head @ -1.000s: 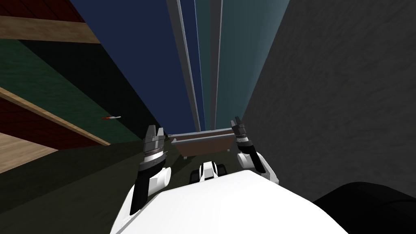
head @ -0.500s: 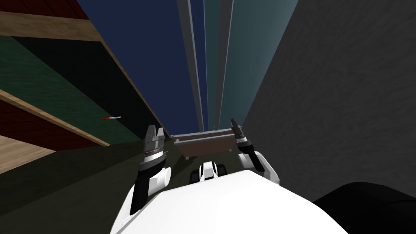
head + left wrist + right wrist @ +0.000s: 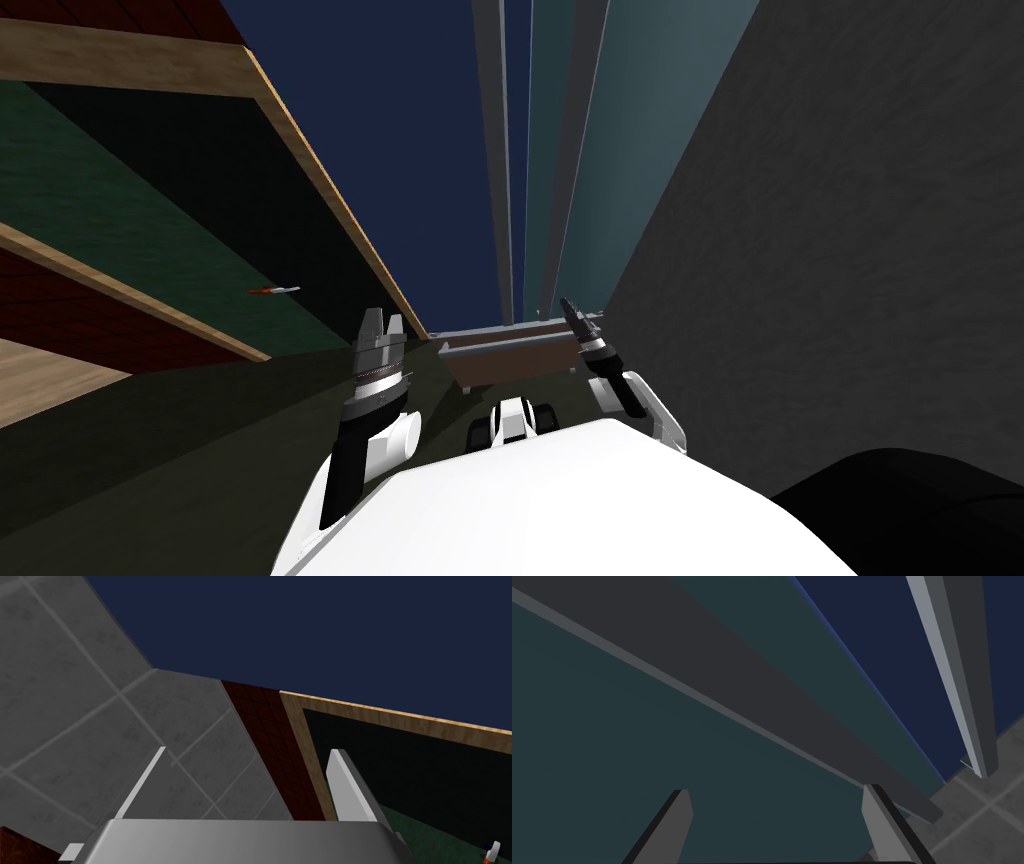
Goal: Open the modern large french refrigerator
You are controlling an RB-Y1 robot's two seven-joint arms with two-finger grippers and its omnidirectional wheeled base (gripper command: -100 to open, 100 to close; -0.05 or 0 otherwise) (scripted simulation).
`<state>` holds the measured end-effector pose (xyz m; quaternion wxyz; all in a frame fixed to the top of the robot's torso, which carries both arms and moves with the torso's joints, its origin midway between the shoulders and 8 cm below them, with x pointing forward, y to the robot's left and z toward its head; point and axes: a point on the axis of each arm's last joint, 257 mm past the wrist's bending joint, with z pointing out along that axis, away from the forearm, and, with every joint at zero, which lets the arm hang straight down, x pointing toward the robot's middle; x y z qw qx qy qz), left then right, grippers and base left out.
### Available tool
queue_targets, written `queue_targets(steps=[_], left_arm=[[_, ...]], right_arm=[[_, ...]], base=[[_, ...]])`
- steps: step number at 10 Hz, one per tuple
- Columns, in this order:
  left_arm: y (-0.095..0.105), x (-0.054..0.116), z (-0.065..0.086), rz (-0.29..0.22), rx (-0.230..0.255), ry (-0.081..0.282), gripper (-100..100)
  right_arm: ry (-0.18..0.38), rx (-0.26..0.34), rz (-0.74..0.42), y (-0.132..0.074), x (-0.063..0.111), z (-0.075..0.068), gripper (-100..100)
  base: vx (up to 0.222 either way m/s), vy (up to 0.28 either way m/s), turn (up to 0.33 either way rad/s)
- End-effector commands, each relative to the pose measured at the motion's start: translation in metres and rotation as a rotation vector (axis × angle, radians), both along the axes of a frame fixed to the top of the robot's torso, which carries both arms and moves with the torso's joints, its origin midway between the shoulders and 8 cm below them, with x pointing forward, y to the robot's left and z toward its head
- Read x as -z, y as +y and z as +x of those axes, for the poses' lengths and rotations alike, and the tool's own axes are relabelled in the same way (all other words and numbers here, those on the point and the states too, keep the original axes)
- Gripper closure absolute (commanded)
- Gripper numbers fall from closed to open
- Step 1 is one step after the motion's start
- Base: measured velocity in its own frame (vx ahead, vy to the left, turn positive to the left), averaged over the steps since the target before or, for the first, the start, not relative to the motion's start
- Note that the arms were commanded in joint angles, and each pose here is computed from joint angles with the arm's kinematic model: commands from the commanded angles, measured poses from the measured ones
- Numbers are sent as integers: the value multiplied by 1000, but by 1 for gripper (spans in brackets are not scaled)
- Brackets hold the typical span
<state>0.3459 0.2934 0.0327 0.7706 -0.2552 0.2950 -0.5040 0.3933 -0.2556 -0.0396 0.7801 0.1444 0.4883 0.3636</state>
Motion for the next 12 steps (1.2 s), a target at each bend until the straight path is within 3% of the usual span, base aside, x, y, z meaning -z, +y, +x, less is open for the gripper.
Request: queue_targets(steps=[1,5,8,12], left_arm=[[0,0,0,0,0,0,0],[0,0,0,0,0,0,0],[0,0,0,0,0,0,0],[0,0,0,0,0,0,0]], right_arm=[[25,58,-134,-2,15,6,-100],[48,113,-269,-5,31,11,-100],[89,182,-462,-12,58,20,-100],[115,232,-616,-19,77,25,-100]], base=[[21,96,-17],[21,103,-12],[29,103,-15],[24,111,-11]])
